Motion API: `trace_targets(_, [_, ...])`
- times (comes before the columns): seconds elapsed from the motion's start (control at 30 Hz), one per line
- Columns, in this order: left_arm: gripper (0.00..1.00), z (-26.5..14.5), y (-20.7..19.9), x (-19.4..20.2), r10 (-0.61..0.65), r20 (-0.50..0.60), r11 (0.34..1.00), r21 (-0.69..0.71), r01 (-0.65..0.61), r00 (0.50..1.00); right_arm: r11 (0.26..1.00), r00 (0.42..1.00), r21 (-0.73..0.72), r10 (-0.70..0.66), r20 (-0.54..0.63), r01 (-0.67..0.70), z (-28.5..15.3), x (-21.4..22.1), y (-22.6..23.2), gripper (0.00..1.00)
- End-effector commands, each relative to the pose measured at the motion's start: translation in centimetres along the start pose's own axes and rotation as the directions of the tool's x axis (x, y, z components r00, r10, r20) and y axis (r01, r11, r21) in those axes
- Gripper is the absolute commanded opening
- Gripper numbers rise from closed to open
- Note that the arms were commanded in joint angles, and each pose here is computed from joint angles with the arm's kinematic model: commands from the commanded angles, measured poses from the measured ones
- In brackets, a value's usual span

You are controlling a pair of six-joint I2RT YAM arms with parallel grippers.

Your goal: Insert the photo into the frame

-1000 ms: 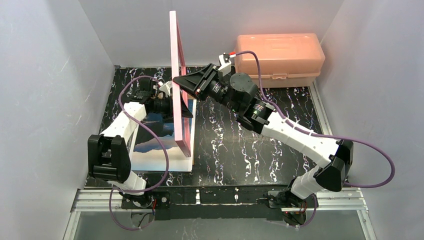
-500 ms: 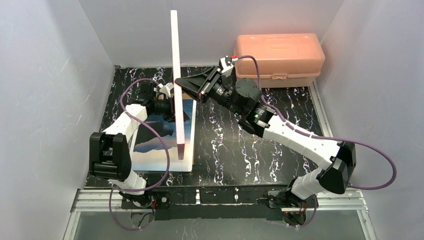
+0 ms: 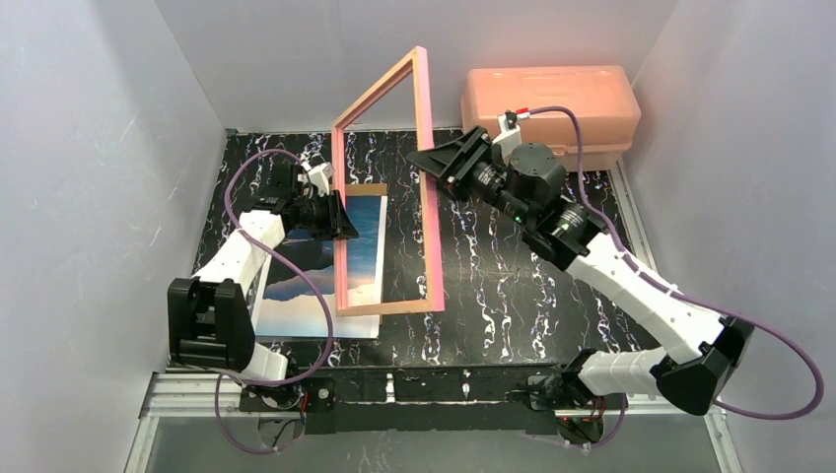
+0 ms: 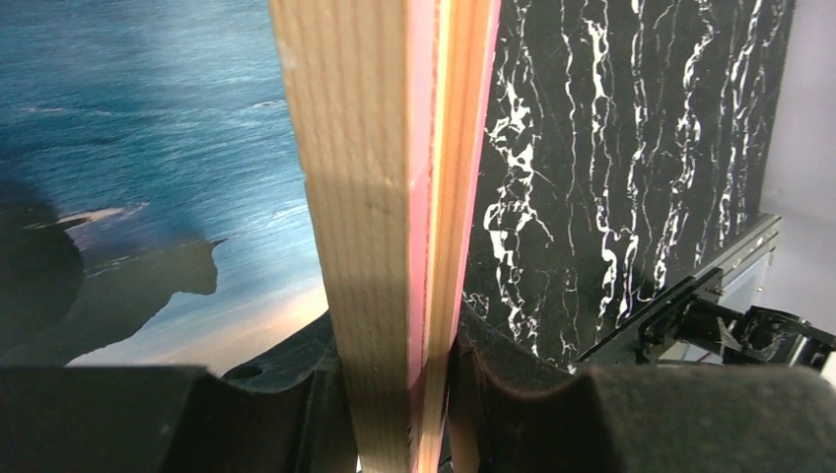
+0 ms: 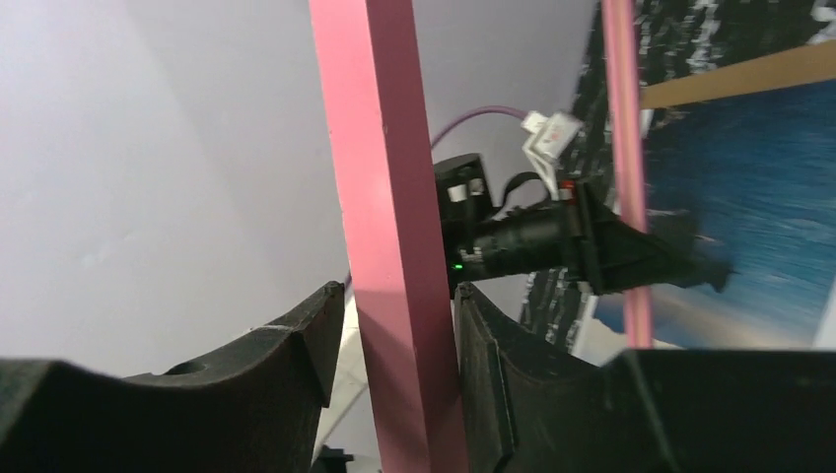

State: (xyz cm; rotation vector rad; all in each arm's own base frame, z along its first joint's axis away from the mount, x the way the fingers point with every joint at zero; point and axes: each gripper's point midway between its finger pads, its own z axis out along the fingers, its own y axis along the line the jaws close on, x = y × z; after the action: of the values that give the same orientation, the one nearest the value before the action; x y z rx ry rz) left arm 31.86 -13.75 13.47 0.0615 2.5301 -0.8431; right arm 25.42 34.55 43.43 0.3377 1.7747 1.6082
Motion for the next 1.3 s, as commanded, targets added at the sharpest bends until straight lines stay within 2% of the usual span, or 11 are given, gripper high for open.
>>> trace_targets(0.0, [0.00, -1.5, 0.0, -0.3, 0.050, 0.027, 0.998, -0.035, -0.049, 0.998, 0.988, 0.995, 0.125, -0.092, 0.028, 0.088, -2.0, -1.4, -2.7, 0.52])
trace_targets(0.13, [0.00, -1.7, -0.1, -0.2, 0.042, 0.018, 0.998, -0.037, -0.041, 0.999, 0.963, 0.988, 0.224, -0.152, -0.007, 0.150, -2.4, -1.7, -4.4, 0.46])
trace_targets(0.3, [0.00, -2.1, 0.2, 0.3, 0.044, 0.006, 0.997, -0.064, -0.043, 0.999, 0.864, 0.956, 0.417, -0.292, -0.042, 0.282, -4.0, -2.9, -8.0, 0.35])
trace_targets(0.4, [0.02, -1.9, 0.4, 1.1, 0.049, -0.027, 0.997, -0.063, -0.051, 0.998, 0.781, 0.932, 0.531, -0.357, -0.053, 0.330, -5.6, -3.9, -10.8, 0.29])
trace_targets(0.5, [0.07, -1.1, 1.3, 2.3, 0.111, -0.074, 0.988, -0.100, -0.118, 0.991, 0.692, 0.910, 0.622, -0.407, -0.084, 0.366, -7.3, -4.6, -13.7, 0.23])
trace_targets(0.73, [0.06, 1.2, 0.4, 5.7, 0.247, -0.200, 0.956, -0.111, -0.273, 0.948, 0.487, 0.876, 0.761, -0.428, -0.220, 0.429, -10.9, -3.9, -21.6, 0.17])
trace_targets(0.93, [0.08, 3.1, -0.9, 6.9, 0.303, -0.262, 0.938, -0.087, -0.335, 0.916, 0.305, 0.844, 0.836, -0.446, -0.298, 0.456, -14.1, -4.8, -26.0, 0.15])
trace_targets(1.1, [0.22, 4.8, -1.3, 7.7, 0.305, -0.316, 0.938, -0.065, -0.341, 0.899, 0.209, 0.839, 0.870, -0.436, -0.325, 0.446, -16.4, -5.4, -28.9, 0.08])
trace_targets(1.27, [0.36, 5.9, -1.1, 8.3, 0.294, -0.353, 0.943, -0.043, -0.329, 0.888, 0.182, 0.841, 0.884, -0.436, -0.320, 0.431, -18.0, -5.7, -30.6, 0.05])
